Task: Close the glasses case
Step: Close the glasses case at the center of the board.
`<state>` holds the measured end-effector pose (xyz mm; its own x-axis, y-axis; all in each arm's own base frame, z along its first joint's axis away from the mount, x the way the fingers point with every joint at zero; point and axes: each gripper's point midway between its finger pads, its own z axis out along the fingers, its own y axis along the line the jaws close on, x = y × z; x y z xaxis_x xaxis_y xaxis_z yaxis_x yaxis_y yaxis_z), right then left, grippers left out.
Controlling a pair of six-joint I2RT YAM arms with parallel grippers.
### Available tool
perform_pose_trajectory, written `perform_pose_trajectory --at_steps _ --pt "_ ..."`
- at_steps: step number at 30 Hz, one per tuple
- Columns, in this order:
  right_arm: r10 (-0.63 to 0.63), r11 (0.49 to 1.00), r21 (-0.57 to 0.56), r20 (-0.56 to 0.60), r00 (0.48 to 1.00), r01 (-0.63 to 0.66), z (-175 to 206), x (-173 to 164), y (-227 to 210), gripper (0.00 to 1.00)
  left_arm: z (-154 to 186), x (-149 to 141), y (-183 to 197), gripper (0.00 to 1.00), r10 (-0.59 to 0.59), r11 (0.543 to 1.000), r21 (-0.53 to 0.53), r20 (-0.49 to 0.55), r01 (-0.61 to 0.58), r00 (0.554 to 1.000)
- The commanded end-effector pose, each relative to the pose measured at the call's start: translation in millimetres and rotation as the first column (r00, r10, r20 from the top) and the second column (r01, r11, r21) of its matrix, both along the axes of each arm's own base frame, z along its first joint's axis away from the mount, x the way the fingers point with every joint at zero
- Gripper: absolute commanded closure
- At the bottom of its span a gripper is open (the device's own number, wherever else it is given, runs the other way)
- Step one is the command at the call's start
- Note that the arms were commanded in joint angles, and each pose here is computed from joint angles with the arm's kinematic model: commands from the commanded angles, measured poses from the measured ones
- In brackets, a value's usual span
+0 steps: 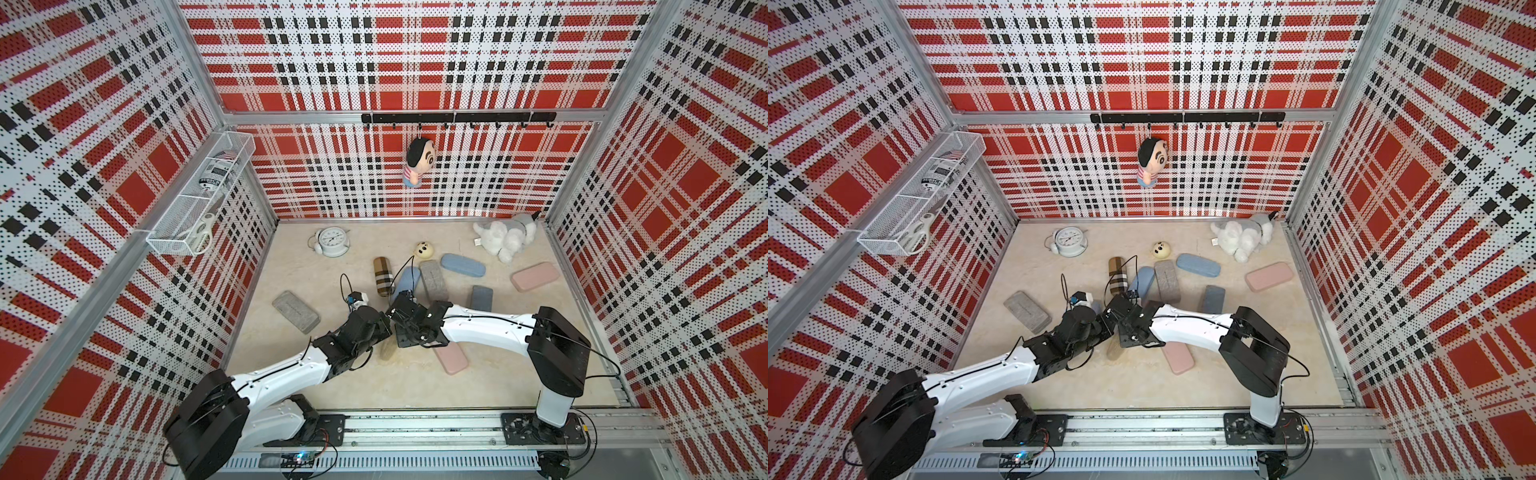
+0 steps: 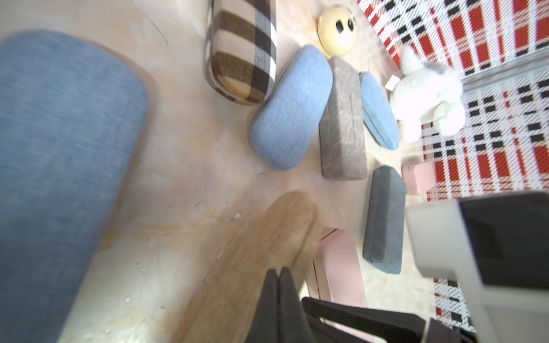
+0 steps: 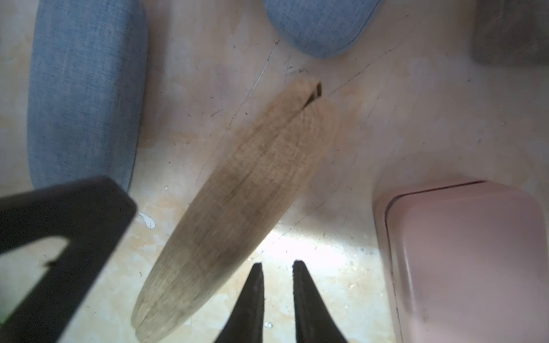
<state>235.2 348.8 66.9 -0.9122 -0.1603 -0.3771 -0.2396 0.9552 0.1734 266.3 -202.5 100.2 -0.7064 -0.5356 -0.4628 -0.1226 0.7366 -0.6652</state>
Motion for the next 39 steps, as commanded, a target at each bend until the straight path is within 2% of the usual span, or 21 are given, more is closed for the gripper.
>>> perform_pose_trajectory --at_steps 1,8,12,16,24,34,36,39 --pt "-0.034 0.999 0.007 0.027 0.999 0.034 9 5 -7 0.78 -7 -2 15 0.97 0.031 0.999 0.013 -0.011 -0.031 0.999" --pt "-0.074 0.997 0.024 0.034 0.997 0.073 9 7 -19 0.77 -4 -1 25 0.97 0.053 0.999 0.013 -0.003 -0.053 0.999" --pt "-0.022 0.995 0.094 0.043 0.999 0.018 13 10 2 0.76 -4 2 30 0.96 0.059 0.998 0.025 -0.003 -0.058 0.998" --pt "0.019 0.997 0.081 0.041 0.999 -0.022 11 16 17 0.76 -2 6 36 0.96 0.069 0.997 0.029 0.001 -0.069 0.998" --pt "0.088 0.988 0.125 0.040 0.995 -0.092 16 24 48 0.76 -8 6 48 0.96 0.091 0.995 0.036 -0.009 -0.090 0.996" --pt "0.111 0.986 0.122 0.021 0.994 -0.113 1 27 61 0.76 -11 7 60 0.95 0.111 0.993 0.034 -0.013 -0.110 0.994" --pt "0.094 0.986 0.135 0.057 0.994 -0.101 12 31 59 0.74 -8 10 61 0.92 0.113 0.993 0.028 -0.010 -0.112 0.994" --pt "0.037 0.987 0.150 0.159 0.987 -0.061 45 43 46 0.64 2 19 61 0.82 0.108 0.994 0.023 0.007 -0.108 0.994"
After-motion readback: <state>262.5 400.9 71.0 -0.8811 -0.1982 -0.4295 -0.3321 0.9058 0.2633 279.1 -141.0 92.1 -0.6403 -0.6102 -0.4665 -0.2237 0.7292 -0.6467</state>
